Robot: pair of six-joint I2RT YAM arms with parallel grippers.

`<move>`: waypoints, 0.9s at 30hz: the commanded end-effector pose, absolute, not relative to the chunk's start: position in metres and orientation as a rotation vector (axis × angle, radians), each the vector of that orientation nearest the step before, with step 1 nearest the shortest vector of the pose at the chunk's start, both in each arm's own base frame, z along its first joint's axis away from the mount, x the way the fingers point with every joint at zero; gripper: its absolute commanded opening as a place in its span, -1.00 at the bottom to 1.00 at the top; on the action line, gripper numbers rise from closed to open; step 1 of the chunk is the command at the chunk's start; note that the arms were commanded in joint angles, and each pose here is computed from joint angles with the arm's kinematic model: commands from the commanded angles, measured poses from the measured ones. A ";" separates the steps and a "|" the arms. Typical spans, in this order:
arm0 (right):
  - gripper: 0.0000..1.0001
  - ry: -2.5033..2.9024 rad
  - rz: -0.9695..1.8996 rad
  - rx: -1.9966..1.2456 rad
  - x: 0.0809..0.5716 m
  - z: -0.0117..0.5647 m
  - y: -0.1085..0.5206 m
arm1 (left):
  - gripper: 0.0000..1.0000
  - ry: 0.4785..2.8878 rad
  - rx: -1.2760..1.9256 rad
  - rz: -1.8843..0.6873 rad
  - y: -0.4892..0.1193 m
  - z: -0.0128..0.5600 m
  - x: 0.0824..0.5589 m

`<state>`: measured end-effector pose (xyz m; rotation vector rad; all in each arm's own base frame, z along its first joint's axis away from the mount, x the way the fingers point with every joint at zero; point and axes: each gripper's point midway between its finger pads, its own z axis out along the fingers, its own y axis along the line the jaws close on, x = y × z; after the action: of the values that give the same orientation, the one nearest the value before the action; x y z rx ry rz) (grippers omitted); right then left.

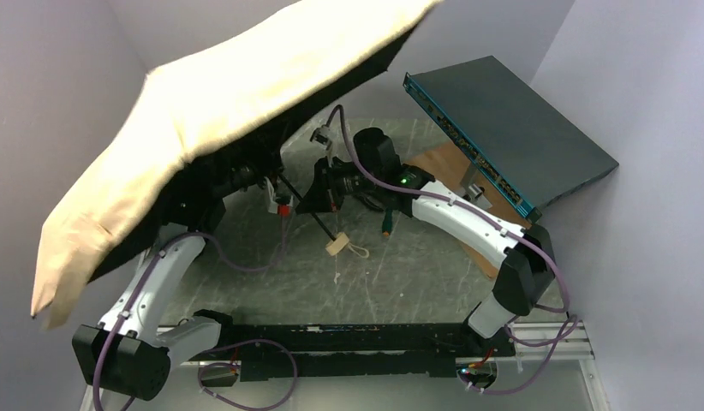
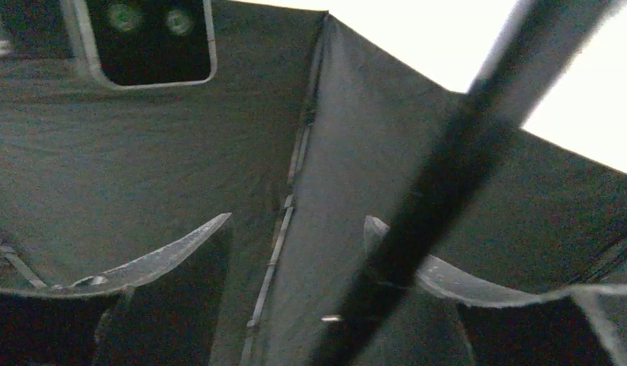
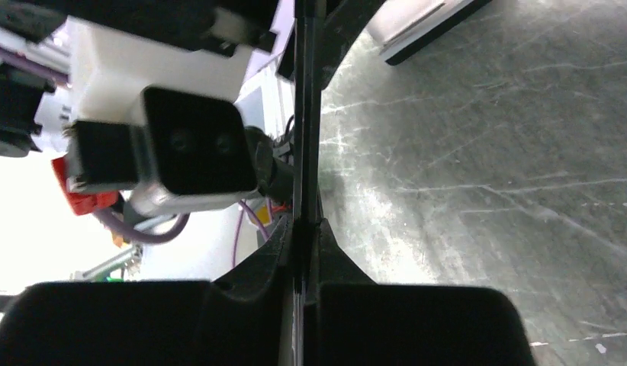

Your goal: Open the umbrella

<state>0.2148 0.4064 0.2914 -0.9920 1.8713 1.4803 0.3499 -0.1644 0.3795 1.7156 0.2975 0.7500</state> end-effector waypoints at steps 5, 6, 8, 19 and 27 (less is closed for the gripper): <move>-1.00 1.630 1.485 -0.737 0.273 0.383 0.409 | 0.96 0.473 1.527 0.685 -0.148 0.406 0.328; -1.00 1.619 1.481 -0.700 0.280 0.386 0.407 | 0.99 0.516 1.524 0.653 -0.146 0.400 0.324; -1.00 1.594 1.463 -0.648 0.293 0.387 0.403 | 0.99 0.578 1.521 0.622 -0.140 0.390 0.317; -1.00 1.425 1.287 -0.334 0.362 0.413 0.370 | 0.99 0.805 1.482 0.521 -0.118 0.351 0.286; -1.00 1.302 0.916 -0.115 0.398 0.408 0.321 | 0.99 0.984 1.436 0.431 -0.106 0.331 0.275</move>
<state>0.3798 0.3656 0.3408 -0.2707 1.5967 1.1381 0.2844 -0.1111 0.3355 1.4798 0.8911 0.4954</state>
